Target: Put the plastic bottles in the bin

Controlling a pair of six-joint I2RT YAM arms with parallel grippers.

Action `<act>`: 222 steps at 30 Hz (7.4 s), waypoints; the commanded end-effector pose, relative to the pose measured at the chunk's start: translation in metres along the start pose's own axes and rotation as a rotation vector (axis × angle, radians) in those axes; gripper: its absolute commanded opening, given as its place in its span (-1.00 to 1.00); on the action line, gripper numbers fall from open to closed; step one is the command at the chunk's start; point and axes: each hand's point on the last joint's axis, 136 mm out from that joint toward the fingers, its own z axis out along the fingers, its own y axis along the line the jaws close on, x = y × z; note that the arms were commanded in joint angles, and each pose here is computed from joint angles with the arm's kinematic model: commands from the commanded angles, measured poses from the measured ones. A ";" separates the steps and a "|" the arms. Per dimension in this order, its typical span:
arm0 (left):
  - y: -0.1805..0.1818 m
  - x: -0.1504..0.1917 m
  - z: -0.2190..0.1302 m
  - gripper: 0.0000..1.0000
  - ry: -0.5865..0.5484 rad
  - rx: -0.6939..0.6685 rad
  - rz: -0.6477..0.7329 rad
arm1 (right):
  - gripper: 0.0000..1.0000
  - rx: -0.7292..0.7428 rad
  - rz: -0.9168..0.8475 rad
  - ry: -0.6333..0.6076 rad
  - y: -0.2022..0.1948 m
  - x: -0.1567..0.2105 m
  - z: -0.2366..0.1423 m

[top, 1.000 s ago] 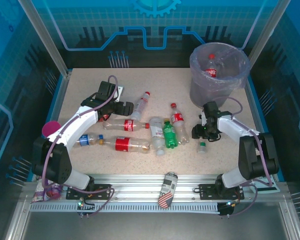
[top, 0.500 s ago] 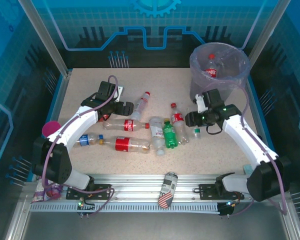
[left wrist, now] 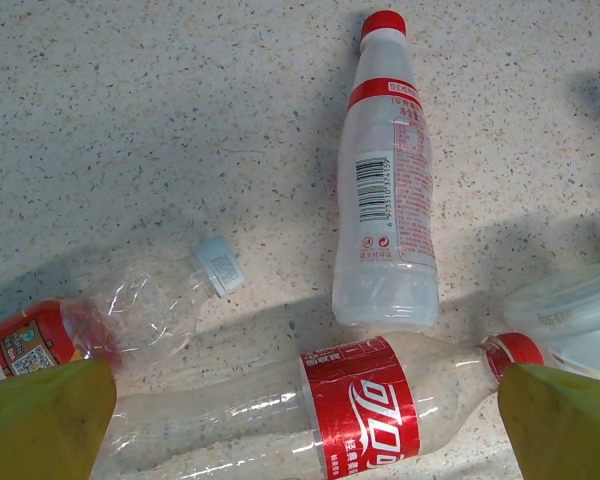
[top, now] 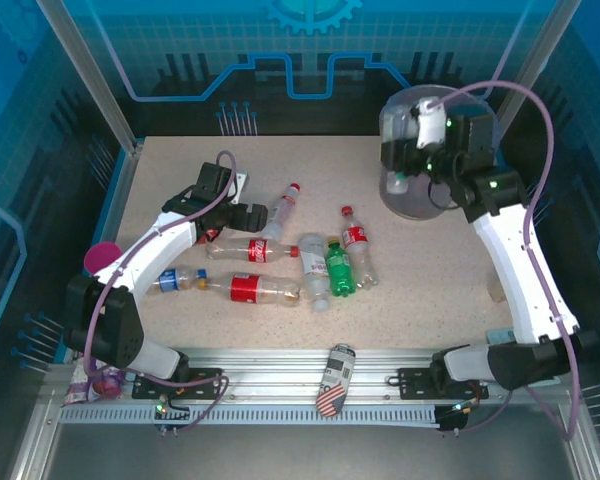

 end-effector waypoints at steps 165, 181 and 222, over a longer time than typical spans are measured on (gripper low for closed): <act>-0.015 -0.003 -0.011 0.98 -0.017 -0.014 0.105 | -0.01 -0.005 -0.015 0.366 0.054 0.177 0.134; -0.018 -0.006 -0.016 0.98 -0.026 -0.001 0.097 | -0.01 -0.042 -0.165 -0.454 0.055 -0.080 0.028; -0.021 -0.007 -0.021 0.98 -0.040 -0.005 0.123 | 0.05 0.407 0.114 -0.051 -0.168 0.006 0.179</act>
